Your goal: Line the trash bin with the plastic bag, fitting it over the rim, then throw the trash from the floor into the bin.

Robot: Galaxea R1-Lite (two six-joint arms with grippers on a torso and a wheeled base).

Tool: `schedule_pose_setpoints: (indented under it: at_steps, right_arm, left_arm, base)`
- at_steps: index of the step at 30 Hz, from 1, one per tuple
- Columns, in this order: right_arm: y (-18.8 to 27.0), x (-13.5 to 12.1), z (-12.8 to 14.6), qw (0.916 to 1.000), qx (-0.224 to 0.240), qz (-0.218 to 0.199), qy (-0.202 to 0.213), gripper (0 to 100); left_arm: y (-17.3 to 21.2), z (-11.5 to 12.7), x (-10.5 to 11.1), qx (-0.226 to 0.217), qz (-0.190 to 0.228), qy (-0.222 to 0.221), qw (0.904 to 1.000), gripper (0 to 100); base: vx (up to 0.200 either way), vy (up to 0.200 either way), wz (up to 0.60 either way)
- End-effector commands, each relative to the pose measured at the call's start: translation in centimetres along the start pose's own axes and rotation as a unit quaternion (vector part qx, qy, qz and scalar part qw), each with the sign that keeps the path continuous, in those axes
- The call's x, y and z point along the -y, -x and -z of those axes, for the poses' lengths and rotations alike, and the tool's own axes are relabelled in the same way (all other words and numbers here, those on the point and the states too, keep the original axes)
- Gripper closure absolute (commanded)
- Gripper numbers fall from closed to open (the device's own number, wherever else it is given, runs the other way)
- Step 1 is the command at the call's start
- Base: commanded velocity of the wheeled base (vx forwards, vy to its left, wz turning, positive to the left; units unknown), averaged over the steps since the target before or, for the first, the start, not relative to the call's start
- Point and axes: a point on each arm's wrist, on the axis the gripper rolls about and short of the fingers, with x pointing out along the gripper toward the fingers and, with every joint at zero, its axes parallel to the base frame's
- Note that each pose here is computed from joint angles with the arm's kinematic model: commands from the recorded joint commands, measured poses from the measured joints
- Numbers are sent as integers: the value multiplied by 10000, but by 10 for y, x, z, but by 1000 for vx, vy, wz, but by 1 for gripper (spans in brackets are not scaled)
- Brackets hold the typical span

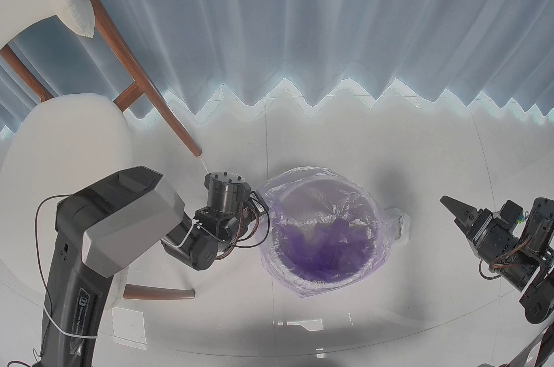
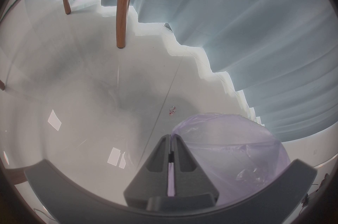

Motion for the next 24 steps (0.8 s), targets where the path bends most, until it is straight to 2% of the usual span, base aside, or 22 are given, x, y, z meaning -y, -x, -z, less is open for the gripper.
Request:
schedule_pose_setpoints:
  at_steps: [1, 6, 24]
  right_arm:
    - [3, 2, 3, 10000, -68, 72, -6, 0]
    - [3, 2, 3, 9999, -73, 78, 9, 0]
    - [3, 3, 3, 9999, -20, 154, 30, 0]
  left_arm:
    - [-8, 10, -9, -80, -106, -30, 9999, 100]
    - [-14, 21, -19, -180, -221, -63, 9996, 100]
    - [-32, 37, -31, -219, -301, -68, 9993, 100]
  base:
    - [0, 0, 0]
    - [0, 0, 0]
    - [0, 0, 0]
